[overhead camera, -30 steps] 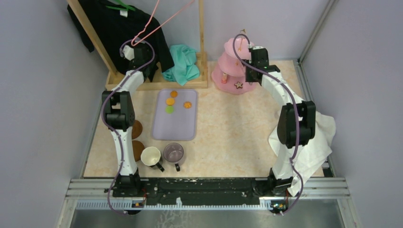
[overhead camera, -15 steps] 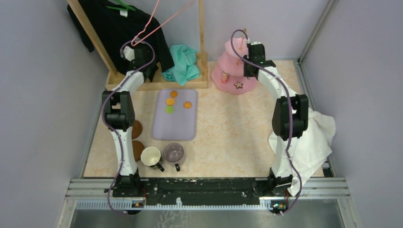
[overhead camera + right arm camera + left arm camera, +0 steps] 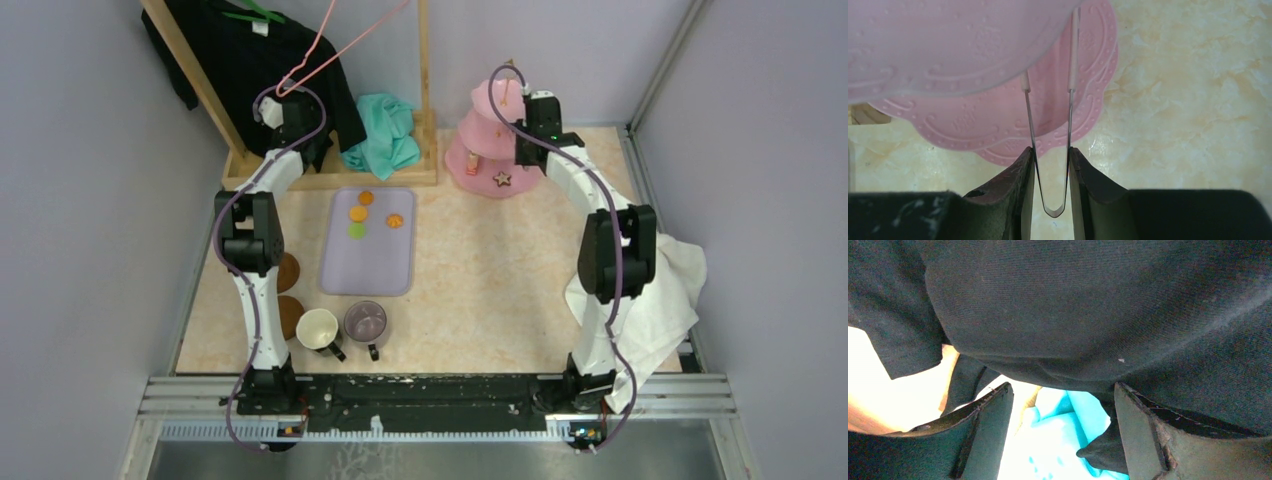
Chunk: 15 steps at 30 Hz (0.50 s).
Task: Serve the afternoon tea
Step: Place the desert on the desert table.
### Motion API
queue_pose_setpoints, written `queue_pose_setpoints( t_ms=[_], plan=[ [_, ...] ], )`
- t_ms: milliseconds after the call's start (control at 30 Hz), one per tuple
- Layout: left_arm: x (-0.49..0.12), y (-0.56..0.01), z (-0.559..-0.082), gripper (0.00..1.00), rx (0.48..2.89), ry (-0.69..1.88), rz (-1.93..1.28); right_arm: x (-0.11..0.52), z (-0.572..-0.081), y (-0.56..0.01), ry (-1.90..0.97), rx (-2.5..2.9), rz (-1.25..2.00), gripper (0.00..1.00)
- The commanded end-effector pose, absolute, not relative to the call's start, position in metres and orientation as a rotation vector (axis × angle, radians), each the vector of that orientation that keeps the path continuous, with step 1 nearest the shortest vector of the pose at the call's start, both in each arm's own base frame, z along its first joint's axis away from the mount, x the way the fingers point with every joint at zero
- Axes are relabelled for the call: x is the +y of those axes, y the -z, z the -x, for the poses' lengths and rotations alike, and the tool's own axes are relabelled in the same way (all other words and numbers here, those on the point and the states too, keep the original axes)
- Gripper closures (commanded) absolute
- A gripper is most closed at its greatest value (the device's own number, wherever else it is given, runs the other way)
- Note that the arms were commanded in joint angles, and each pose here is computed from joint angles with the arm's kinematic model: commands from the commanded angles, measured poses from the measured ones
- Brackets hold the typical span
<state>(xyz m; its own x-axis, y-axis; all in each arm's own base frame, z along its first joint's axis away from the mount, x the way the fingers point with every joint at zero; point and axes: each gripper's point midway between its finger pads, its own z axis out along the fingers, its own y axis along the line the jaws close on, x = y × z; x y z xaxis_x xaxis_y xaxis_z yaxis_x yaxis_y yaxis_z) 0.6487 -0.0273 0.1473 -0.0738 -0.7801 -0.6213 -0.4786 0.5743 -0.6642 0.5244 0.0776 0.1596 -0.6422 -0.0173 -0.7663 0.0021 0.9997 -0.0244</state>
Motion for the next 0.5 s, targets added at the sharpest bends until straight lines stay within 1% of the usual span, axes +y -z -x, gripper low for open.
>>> queue_pose_setpoints(
  t_ms=[0,233,467],
  plan=[
    [-0.032,-0.156,-0.650,0.20,1.713,0.362,1.021,0.071,-0.520,-0.215,0.010,2.136,-0.037,0.72],
    [-0.034,-0.153,-0.652,0.21,1.715,0.378,1.024,0.071,-0.516,-0.209,0.001,2.150,-0.035,0.70],
    [-0.039,-0.151,-0.652,0.21,1.725,0.387,1.020,0.076,-0.527,-0.190,-0.011,2.181,-0.035,0.69]
  ],
)
